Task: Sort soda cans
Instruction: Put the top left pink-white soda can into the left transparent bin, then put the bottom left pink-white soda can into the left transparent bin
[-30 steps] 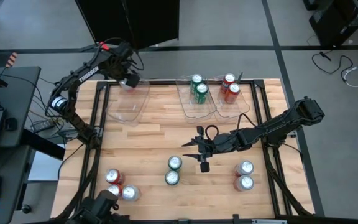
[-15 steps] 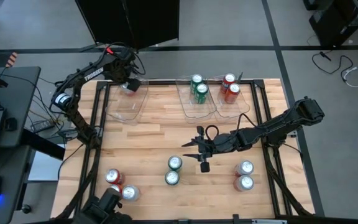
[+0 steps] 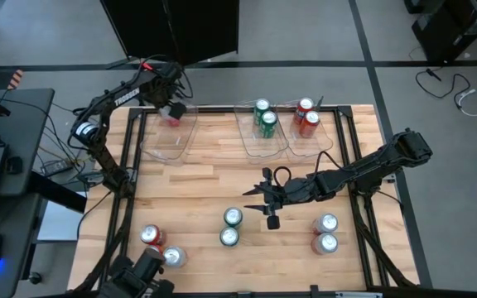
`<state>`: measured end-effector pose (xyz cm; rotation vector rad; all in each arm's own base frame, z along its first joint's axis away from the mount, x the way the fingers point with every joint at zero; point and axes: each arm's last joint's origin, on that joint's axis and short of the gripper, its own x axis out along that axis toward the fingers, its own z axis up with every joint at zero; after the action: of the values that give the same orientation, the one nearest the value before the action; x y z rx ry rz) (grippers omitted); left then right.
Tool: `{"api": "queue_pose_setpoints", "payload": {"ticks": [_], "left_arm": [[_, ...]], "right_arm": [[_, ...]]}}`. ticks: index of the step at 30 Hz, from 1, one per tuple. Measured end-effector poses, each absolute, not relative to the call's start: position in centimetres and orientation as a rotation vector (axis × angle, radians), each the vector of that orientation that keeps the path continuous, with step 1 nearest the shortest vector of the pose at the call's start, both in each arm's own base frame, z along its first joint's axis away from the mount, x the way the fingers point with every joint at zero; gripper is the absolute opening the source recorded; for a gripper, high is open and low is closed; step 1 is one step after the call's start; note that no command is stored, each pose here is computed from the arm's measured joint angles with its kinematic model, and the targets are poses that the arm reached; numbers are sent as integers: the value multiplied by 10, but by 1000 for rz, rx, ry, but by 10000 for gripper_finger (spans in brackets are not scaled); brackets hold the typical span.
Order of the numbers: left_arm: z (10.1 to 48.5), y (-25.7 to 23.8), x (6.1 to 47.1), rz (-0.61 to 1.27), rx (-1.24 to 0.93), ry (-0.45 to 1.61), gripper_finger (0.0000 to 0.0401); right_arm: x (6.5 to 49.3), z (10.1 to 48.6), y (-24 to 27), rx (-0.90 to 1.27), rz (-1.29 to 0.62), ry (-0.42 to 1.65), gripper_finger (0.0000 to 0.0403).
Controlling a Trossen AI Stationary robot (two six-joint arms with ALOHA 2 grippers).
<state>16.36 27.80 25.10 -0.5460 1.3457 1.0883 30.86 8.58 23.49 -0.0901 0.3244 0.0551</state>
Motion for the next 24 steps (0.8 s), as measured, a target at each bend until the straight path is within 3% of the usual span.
{"api": "queue_pose_setpoints", "payload": {"ticks": [5,24], "left_arm": [[251,278,164,1076,-529,1360,357],[260,261,163,1018,-468,1473,360]], "right_arm": [[309,235,86,-90,59,324,158],[309,235,86,-89,58,324,162]]}}
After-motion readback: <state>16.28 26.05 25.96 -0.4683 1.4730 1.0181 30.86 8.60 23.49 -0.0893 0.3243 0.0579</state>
